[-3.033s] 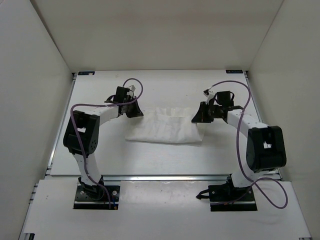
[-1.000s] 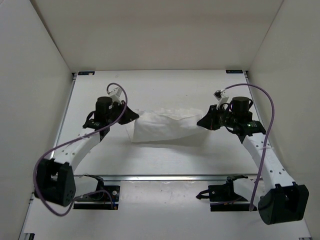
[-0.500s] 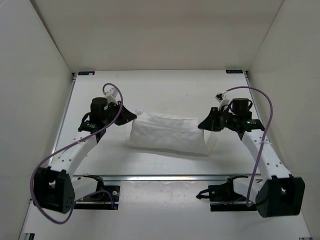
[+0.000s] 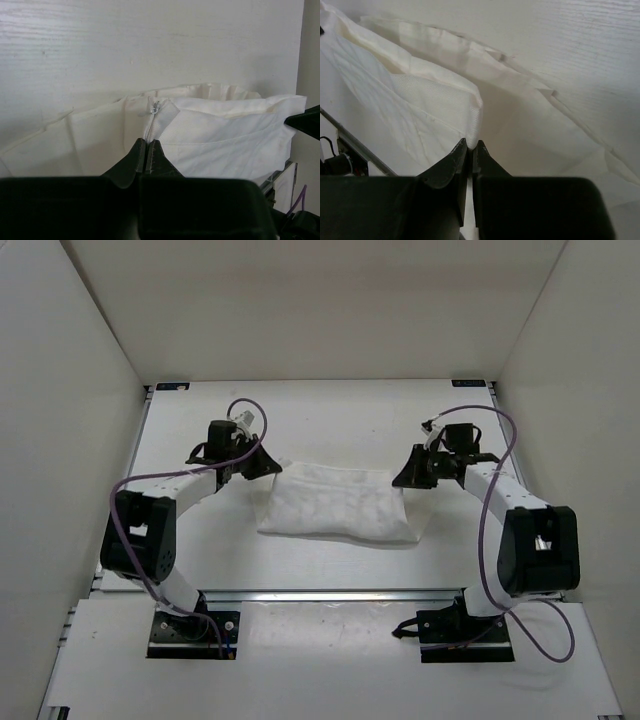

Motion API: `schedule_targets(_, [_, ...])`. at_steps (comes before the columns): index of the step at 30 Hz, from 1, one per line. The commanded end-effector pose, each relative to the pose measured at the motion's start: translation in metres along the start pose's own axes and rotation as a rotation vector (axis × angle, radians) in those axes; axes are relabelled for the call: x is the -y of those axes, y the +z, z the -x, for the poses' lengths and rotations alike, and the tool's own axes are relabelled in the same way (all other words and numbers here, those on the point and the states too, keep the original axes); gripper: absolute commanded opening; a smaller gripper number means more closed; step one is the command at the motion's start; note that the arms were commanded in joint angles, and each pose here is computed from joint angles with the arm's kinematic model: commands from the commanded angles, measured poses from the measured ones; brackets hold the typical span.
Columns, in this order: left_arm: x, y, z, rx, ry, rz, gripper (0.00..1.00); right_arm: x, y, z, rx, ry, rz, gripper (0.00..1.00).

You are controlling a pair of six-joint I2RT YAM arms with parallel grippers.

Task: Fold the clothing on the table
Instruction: Fold the skirt

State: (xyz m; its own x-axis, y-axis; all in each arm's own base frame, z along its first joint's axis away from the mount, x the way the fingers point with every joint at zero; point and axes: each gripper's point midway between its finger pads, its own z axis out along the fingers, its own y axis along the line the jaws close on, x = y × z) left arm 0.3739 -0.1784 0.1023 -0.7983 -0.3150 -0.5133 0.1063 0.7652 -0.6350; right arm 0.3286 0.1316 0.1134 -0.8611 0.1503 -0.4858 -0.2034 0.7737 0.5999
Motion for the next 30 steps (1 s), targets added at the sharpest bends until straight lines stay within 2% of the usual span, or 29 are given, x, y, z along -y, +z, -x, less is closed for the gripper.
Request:
schedule_targets(1, [-0.006,0.01,0.026,0.064,0.038,0.018,0.0,0.024,0.01,0.025,0.063,-0.001,-0.091,0.0])
schedule_targets(9, [-0.027,0.041,0.023,0.009,0.009,0.072,0.0,0.06,0.045,0.03,-0.004,0.042,-0.23,0.0])
schedule_targets(10, [-0.026,0.046,0.027,0.004,0.014,0.061,0.05,0.06,0.045,0.033,-0.012,0.044,-0.243,0.01])
schedule_targets(11, [-0.021,0.047,0.031,0.002,0.008,0.044,0.23,0.065,0.046,0.036,-0.017,0.038,-0.278,0.17])
schedule_targets(13, [-0.009,0.048,0.048,0.008,0.021,0.007,0.4,0.056,0.041,0.053,0.008,0.019,-0.316,0.39])
schedule_targets(15, [0.006,0.041,0.061,0.025,0.038,-0.03,0.53,0.052,0.02,0.07,0.073,-0.017,-0.401,0.53])
schedule_targets(18, [0.016,0.02,0.064,0.049,0.044,-0.021,0.56,0.027,-0.01,0.078,0.174,-0.004,-0.4,0.62])
schedule_targets(21, [0.012,-0.003,0.034,0.02,0.025,-0.011,0.58,0.035,-0.032,0.04,0.19,0.101,-0.389,0.65])
schedule_targets(22, [0.012,-0.005,0.023,0.006,0.019,-0.011,0.57,0.023,-0.043,0.039,0.226,0.115,-0.348,0.65])
schedule_targets(25, [-0.004,-0.016,-0.031,-0.044,-0.004,0.014,0.59,0.039,-0.052,-0.013,0.226,0.252,-0.317,0.64])
schedule_targets(30, [-0.01,-0.027,-0.067,-0.044,-0.015,0.02,0.58,0.036,-0.056,-0.059,0.283,0.391,-0.208,0.69])
